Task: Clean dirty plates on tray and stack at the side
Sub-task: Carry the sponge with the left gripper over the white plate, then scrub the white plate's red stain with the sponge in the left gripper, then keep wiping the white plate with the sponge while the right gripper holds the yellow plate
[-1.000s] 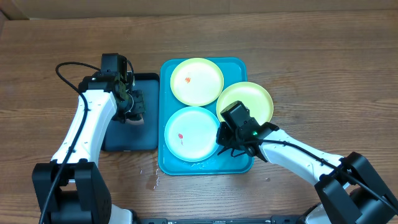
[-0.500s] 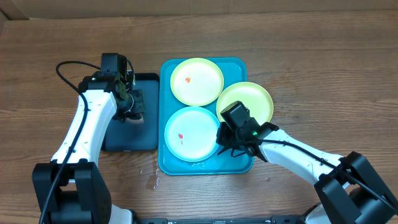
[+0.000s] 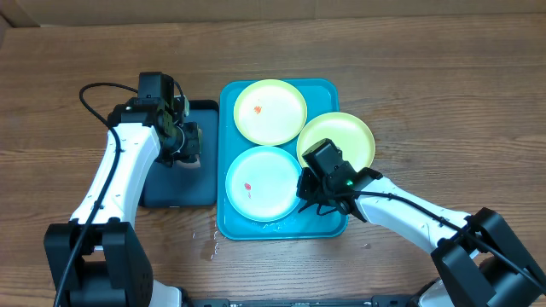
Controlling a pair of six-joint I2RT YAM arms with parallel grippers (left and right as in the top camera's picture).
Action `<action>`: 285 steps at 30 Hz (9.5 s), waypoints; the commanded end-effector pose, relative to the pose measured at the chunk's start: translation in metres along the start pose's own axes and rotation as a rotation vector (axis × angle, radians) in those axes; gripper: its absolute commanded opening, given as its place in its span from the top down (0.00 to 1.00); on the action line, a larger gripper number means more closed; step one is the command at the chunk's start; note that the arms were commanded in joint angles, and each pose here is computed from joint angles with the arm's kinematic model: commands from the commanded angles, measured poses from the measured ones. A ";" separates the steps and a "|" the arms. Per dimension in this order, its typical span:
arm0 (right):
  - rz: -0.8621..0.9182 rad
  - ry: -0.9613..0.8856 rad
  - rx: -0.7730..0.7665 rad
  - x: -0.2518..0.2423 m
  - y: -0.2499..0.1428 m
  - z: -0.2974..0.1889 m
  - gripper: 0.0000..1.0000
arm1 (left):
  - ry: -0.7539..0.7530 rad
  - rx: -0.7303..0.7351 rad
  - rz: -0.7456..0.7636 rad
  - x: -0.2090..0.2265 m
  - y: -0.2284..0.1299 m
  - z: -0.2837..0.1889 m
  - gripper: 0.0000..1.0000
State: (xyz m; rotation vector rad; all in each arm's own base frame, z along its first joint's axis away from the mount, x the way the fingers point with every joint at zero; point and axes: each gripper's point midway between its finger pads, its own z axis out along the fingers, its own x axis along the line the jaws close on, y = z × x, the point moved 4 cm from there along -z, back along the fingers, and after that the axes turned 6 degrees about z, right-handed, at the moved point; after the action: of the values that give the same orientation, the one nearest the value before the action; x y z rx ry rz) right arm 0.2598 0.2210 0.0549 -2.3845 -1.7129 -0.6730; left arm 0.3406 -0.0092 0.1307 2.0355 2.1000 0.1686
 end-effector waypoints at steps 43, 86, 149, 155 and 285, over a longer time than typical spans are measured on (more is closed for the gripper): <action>0.025 0.021 0.027 0.002 -0.004 0.006 0.72 | -0.015 -0.061 0.073 -0.011 0.011 -0.010 0.96; 0.019 0.017 -0.019 0.003 0.002 0.002 0.80 | -0.161 -0.100 0.157 -0.085 -0.002 -0.036 0.96; 0.019 0.026 -0.024 0.005 0.003 0.002 0.96 | -0.031 0.121 0.202 -0.099 -0.066 0.041 0.96; 0.019 0.026 -0.024 0.005 0.003 0.002 0.96 | -0.035 0.118 0.202 -0.097 -0.072 0.051 0.96; 0.016 0.052 0.000 0.009 0.000 0.002 0.96 | -0.023 0.061 0.160 -0.096 -0.079 0.058 0.96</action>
State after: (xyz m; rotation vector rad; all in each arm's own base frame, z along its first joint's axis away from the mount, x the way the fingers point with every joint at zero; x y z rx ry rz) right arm 0.2630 0.2259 0.0527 -2.3776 -1.6708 -0.7013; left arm 0.2759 -0.1276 0.0779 2.1451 1.8950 -0.0411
